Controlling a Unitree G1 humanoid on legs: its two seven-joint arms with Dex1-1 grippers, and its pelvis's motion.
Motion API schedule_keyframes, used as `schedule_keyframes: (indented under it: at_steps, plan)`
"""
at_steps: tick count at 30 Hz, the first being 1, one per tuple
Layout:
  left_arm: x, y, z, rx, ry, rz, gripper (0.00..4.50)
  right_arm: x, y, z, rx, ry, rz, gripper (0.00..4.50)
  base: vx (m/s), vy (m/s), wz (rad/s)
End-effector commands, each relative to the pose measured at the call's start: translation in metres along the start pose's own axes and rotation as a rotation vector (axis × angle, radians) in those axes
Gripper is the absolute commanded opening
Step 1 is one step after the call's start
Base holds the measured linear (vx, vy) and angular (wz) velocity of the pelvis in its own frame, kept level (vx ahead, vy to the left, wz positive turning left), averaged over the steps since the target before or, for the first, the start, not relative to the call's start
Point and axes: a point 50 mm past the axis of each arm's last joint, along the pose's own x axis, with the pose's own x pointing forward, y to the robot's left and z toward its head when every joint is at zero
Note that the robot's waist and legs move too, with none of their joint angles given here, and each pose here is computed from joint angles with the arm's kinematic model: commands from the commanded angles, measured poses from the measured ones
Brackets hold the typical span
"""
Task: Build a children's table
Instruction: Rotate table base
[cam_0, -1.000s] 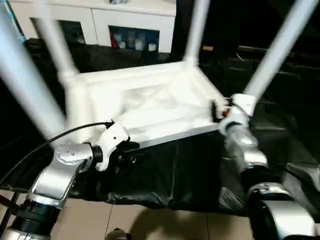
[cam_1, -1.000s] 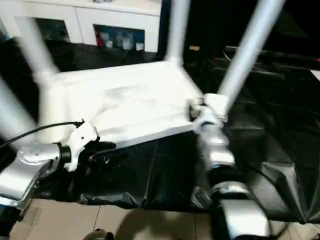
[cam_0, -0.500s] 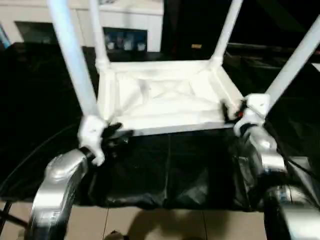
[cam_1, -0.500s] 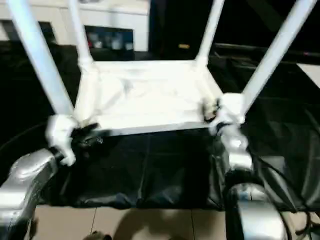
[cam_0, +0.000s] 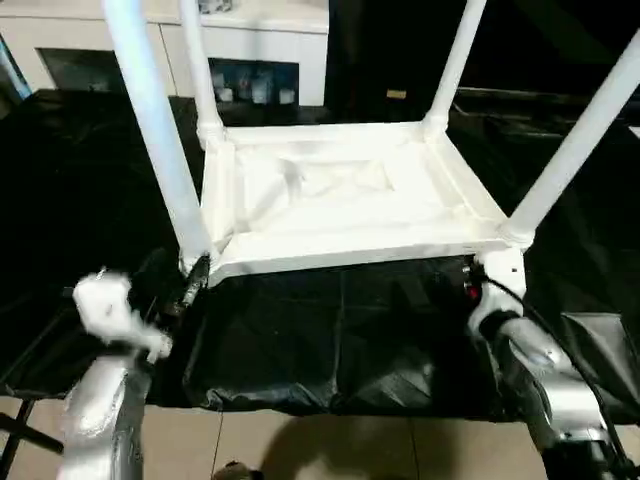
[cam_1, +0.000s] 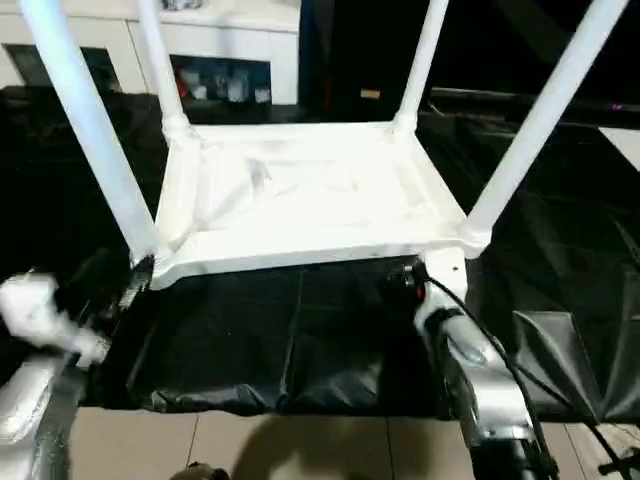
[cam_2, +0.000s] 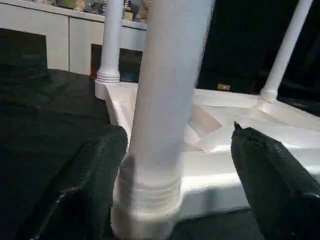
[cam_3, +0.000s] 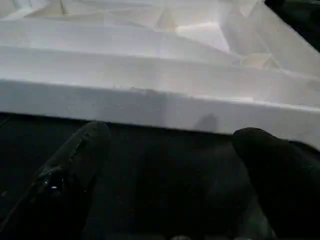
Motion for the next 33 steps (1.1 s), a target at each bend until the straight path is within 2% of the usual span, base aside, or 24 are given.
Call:
schedule_keyframes:
  at_steps: [1,3,5,9,10,13,17,20,22,24,26,29,31,32,33]
  plan:
    - [0.010,0.007,0.000,-0.009,0.007,-0.008,4.23,0.002,-0.001,0.000,-0.024,0.041,-0.014,4.50,0.000,0.000,0.00]
    - [0.021,0.012,0.000,-0.009,0.019,-0.032,4.49,0.004,-0.001,-0.003,-0.027,0.075,-0.018,4.50,0.000,0.000,0.00]
    - [0.041,0.022,0.000,-0.027,0.061,-0.056,4.50,0.012,-0.004,-0.004,-0.030,0.107,-0.024,4.50,0.000,0.000,0.00]
    - [0.058,0.029,0.006,-0.052,0.071,-0.098,4.50,0.022,-0.008,-0.002,-0.036,0.119,-0.035,4.50,0.000,0.000,0.00]
    - [0.066,0.028,0.010,-0.114,0.095,-0.208,4.50,0.029,-0.011,0.000,-0.034,0.128,-0.033,4.50,0.000,0.000,0.00]
    - [0.070,0.018,0.015,-0.164,0.123,-0.420,4.50,0.037,-0.012,0.000,-0.043,0.149,-0.023,4.50,0.000,0.000,0.00]
    - [0.063,0.004,0.019,-0.237,0.247,-0.761,4.50,0.046,-0.010,-0.003,-0.050,0.188,0.018,4.50,0.000,0.000,0.00]
    - [0.059,-0.004,0.020,-0.281,0.328,-0.913,4.50,0.052,-0.004,-0.006,-0.060,0.215,0.067,4.50,0.000,0.000,0.00]
    - [0.058,-0.007,0.020,-0.291,0.345,-0.950,4.50,0.053,-0.002,-0.007,-0.064,0.219,0.079,4.50,0.000,0.000,0.00]
    - [0.050,-0.027,0.021,-0.354,0.376,-1.082,4.50,0.059,0.009,-0.007,-0.079,0.214,0.124,4.50,0.000,0.000,0.00]
    - [0.046,-0.035,0.021,-0.370,0.381,-1.121,4.50,0.061,0.015,-0.006,-0.082,0.207,0.143,4.50,0.000,0.000,0.00]
    - [0.037,-0.055,0.022,-0.425,0.397,-1.210,4.50,0.067,0.032,-0.003,-0.083,0.186,0.215,4.50,0.000,0.000,0.00]
    - [0.036,-0.058,0.021,-0.433,0.398,-1.219,4.50,0.067,0.034,-0.003,-0.084,0.184,0.227,4.50,0.000,0.000,0.00]
    - [0.032,-0.066,0.020,-0.449,0.400,-1.244,4.50,0.069,0.045,-0.003,-0.087,0.182,0.276,4.50,0.000,0.000,0.00]
    - [0.031,-0.068,0.020,-0.453,0.400,-1.250,4.50,0.070,0.048,-0.004,-0.087,0.181,0.289,4.50,0.000,0.000,0.00]
